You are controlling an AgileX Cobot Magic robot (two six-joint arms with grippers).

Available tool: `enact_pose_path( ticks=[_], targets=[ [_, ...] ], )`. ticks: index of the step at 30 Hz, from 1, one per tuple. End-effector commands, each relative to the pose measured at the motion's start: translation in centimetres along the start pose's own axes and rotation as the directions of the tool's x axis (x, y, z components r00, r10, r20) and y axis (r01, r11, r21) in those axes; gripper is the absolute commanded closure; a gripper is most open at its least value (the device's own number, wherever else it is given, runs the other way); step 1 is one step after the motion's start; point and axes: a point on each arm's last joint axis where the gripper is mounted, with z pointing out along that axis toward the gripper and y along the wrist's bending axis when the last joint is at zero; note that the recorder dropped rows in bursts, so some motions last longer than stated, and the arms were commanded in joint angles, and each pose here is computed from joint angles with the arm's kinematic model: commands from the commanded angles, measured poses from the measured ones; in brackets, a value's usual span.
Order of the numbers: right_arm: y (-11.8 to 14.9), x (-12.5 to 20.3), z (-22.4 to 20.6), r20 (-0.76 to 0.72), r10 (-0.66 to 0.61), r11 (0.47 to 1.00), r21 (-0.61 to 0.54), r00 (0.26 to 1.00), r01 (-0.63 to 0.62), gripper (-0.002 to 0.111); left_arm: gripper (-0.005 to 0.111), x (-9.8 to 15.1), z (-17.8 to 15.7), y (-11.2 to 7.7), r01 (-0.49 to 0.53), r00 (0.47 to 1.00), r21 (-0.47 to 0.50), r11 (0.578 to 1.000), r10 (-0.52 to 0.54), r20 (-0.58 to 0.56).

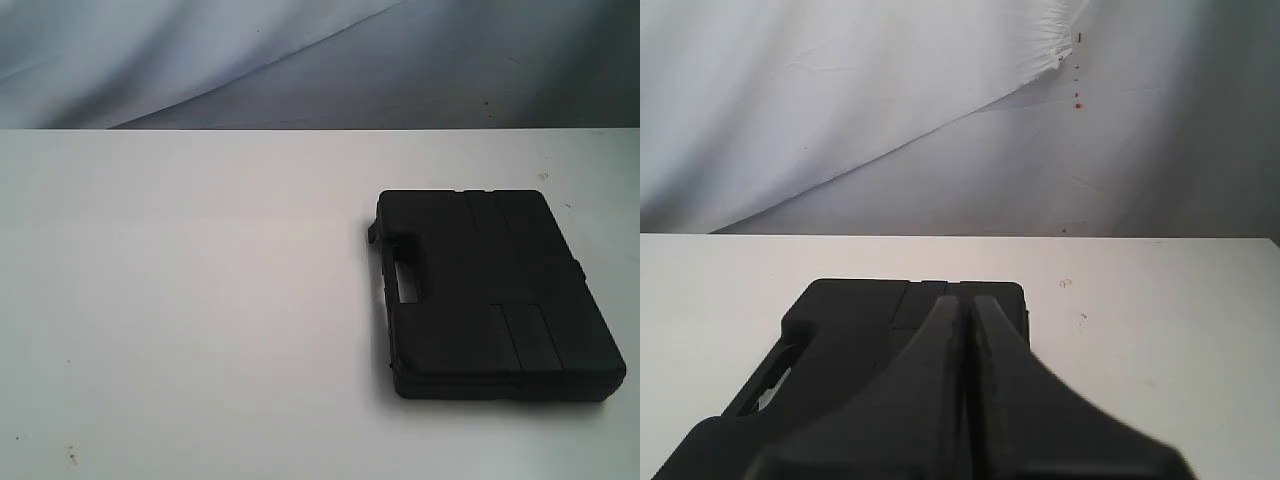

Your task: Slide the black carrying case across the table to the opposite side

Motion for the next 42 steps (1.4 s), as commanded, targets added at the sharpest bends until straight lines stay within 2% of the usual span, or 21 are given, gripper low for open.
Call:
enact_pose_path(
  ticks=[1, 8, 11, 16, 20, 30, 35, 42],
  targets=[
    [0.0, 0.1, 0.0, 0.004, 0.006, 1.000, 0.004, 1.000, -0.006, 0.108, 0.107, 0.1, 0.0, 0.0, 0.010, 1.000, -0.002, 1.000, -0.010, 0.006],
    [0.0, 0.0, 0.0, 0.010, 0.006, 1.000, 0.004, 1.000, -0.006, 0.108, 0.107, 0.1, 0.0, 0.0, 0.010, 1.000, -0.002, 1.000, -0.010, 0.006],
    [0.0, -0.6, -0.1, 0.078, 0.012, 1.000, 0.001, 0.997, -0.012, 0.108, 0.107, 0.1, 0.0, 0.0, 0.010, 1.000, -0.002, 1.000, -0.010, 0.006],
    [0.0, -1.1, -0.1, 0.123, 0.119, 0.993, -0.016, 0.985, -0.118, 0.108, 0.107, 0.1, 0.0, 0.0, 0.010, 1.000, -0.002, 1.000, -0.010, 0.006],
    [0.1, -1.9, -0.3, 0.130, 0.249, 0.968, -0.042, 0.960, -0.246, 0.108, 0.107, 0.1, 0.0, 0.0, 0.010, 1.000, -0.002, 1.000, -0.010, 0.006],
    [0.6, -5.0, -1.2, 0.152, 0.433, 0.900, -0.121, 0.888, -0.418, 0.108, 0.107, 0.1, 0.0, 0.0, 0.010, 1.000, -0.002, 1.000, -0.010, 0.006],
    [0.8, -6.2, -1.7, 0.155, 0.425, 0.903, -0.140, 0.892, -0.406, 0.108, 0.107, 0.1, 0.0, 0.0, 0.010, 1.000, -0.002, 1.000, -0.010, 0.006],
    [1.5, -7.8, -1.7, 0.034, 0.229, 0.964, -0.146, 0.973, -0.222, 0.108, 0.107, 0.1, 0.0, 0.0, 0.010, 1.000, -0.002, 1.000, -0.010, 0.006]
  ],
)
